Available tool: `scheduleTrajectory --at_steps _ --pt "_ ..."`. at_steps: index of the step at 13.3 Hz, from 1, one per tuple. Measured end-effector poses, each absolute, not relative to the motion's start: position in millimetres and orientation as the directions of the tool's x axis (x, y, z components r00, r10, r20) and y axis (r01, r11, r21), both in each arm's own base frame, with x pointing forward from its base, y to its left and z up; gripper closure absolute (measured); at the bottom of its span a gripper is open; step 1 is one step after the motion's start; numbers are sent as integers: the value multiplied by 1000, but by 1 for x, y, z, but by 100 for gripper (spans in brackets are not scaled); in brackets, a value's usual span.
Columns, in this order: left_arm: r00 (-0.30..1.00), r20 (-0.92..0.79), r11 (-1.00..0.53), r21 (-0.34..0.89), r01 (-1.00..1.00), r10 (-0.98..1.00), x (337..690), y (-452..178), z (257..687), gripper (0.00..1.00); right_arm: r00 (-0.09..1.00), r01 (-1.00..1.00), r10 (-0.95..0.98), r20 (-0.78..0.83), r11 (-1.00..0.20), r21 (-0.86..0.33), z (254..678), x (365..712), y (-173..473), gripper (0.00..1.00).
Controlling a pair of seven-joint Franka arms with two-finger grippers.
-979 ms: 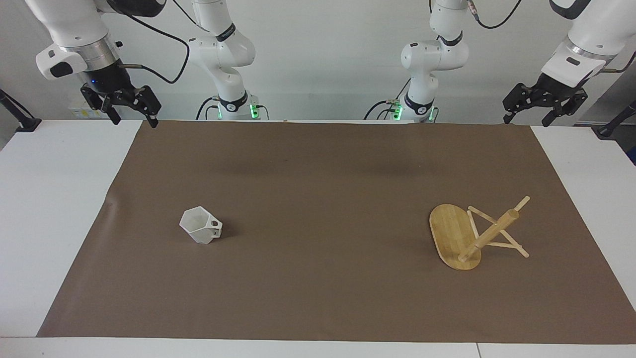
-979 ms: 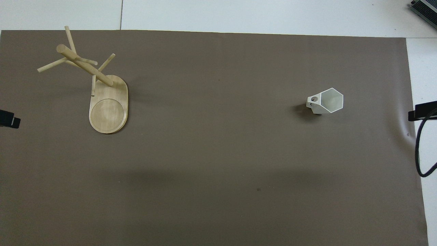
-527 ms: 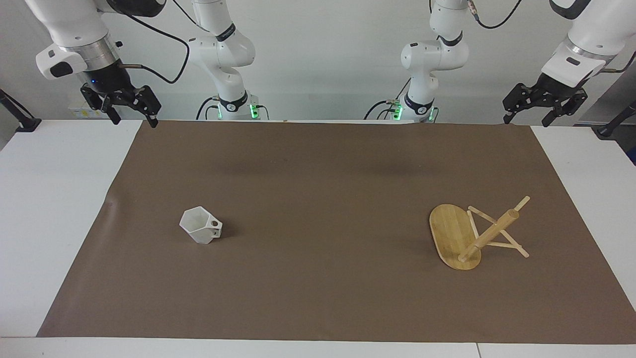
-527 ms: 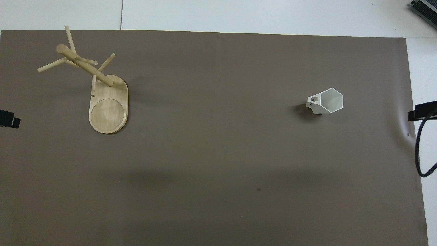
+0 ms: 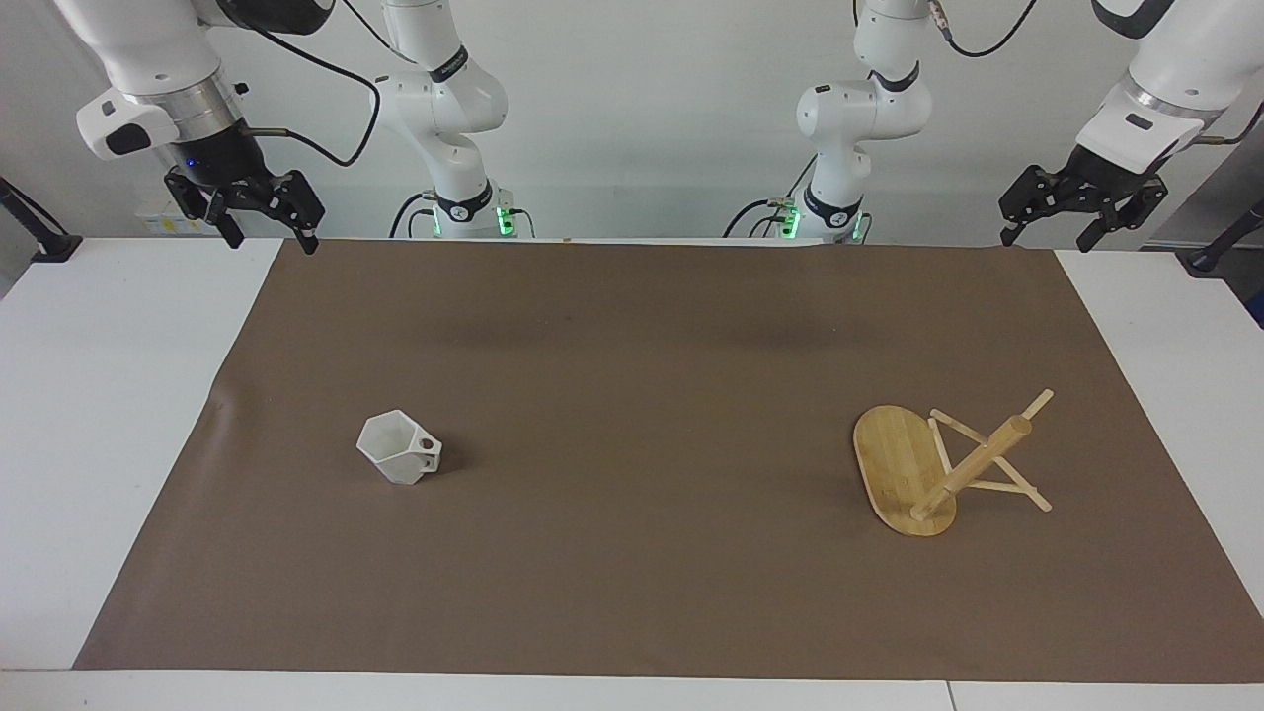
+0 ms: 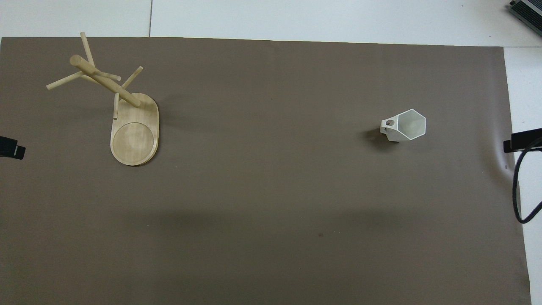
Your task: Hang cup on rack
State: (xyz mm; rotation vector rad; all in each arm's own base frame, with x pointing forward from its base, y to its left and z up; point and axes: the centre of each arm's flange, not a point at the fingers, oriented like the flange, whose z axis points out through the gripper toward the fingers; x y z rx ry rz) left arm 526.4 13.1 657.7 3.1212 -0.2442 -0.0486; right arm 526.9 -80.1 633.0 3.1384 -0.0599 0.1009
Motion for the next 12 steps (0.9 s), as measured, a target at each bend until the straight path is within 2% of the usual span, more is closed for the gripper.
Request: scheduleTrajectory --at_steps 7,12 --pt "987 -30 -988 13 -155 -156 526 13 658 0 987 -5 -4 162 -1000 10 567 532 -88 0" --pt "987 -30 -988 13 -155 -156 526 13 658 0 985 -16 -12 171 -1000 24 492 556 -89 0"
